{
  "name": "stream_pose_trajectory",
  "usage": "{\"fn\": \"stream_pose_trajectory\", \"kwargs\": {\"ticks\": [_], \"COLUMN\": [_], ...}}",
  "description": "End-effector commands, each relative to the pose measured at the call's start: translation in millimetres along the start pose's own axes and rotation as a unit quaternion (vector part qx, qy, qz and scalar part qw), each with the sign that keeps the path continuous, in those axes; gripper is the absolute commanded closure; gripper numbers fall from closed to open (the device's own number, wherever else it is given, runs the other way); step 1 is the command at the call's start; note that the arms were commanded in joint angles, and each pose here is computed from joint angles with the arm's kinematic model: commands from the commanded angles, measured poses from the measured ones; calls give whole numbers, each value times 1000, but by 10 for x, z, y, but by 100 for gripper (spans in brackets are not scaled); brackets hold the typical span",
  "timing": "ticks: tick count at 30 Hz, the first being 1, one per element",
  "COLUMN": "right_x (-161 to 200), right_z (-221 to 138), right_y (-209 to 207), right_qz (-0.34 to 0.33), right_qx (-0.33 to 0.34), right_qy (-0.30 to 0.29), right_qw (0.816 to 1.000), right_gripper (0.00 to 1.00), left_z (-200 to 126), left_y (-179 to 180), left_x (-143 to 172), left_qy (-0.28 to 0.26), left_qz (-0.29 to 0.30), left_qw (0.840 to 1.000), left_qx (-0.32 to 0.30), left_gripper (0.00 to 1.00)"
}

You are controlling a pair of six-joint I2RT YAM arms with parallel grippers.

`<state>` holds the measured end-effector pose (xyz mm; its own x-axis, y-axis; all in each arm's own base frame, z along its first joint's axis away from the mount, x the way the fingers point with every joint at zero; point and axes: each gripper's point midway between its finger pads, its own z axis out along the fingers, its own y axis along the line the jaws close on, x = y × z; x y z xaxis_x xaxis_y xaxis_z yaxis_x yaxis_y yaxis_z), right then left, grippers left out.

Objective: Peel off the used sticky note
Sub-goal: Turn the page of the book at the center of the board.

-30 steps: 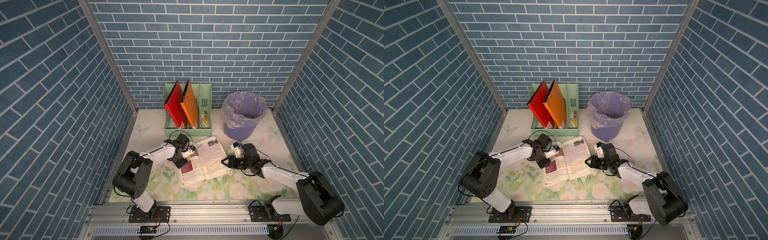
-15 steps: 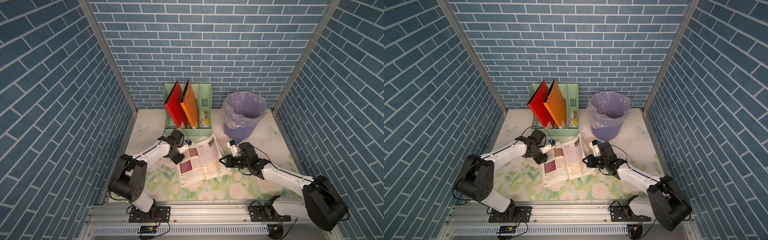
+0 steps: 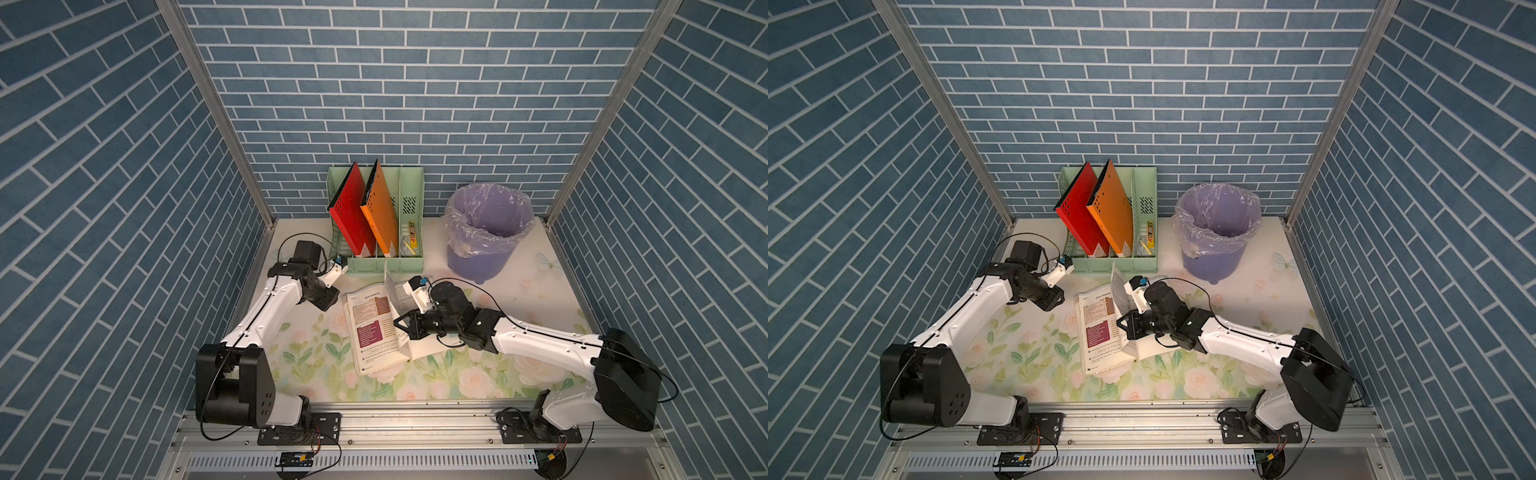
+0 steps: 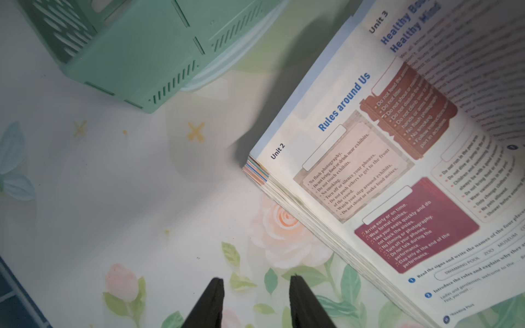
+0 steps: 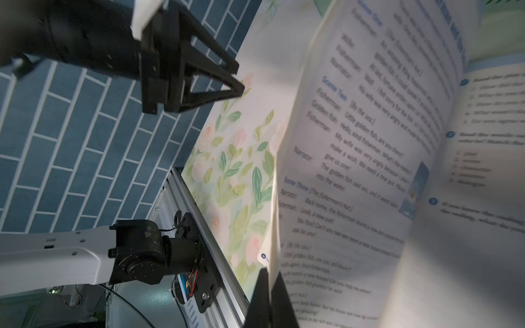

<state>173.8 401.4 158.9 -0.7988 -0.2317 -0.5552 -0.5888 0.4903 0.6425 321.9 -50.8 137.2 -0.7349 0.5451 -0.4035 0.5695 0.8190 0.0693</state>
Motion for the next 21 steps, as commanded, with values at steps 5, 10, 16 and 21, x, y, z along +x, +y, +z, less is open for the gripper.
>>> {"fn": "stream_pose_trajectory", "kwargs": {"ticks": [5, 10, 16, 21], "right_x": [520, 596, 357, 60], "right_z": [823, 1097, 939, 507], "right_y": [141, 51, 309, 526], "right_qz": [-64, -64, -66, -71], "right_qx": [32, 39, 1, -42], "right_qy": [111, 132, 88, 32], "right_qw": [991, 989, 994, 996], "right_gripper": [97, 83, 41, 27], "left_z": [-359, -83, 344, 442], "left_y": [-142, -384, -660, -759], "left_x": [-224, -193, -74, -107], "left_qy": [-41, -25, 6, 14], "left_qz": [9, 15, 21, 35], "left_qw": [998, 997, 996, 995], "left_qx": [44, 70, 90, 91], "left_gripper": [54, 55, 55, 55]}}
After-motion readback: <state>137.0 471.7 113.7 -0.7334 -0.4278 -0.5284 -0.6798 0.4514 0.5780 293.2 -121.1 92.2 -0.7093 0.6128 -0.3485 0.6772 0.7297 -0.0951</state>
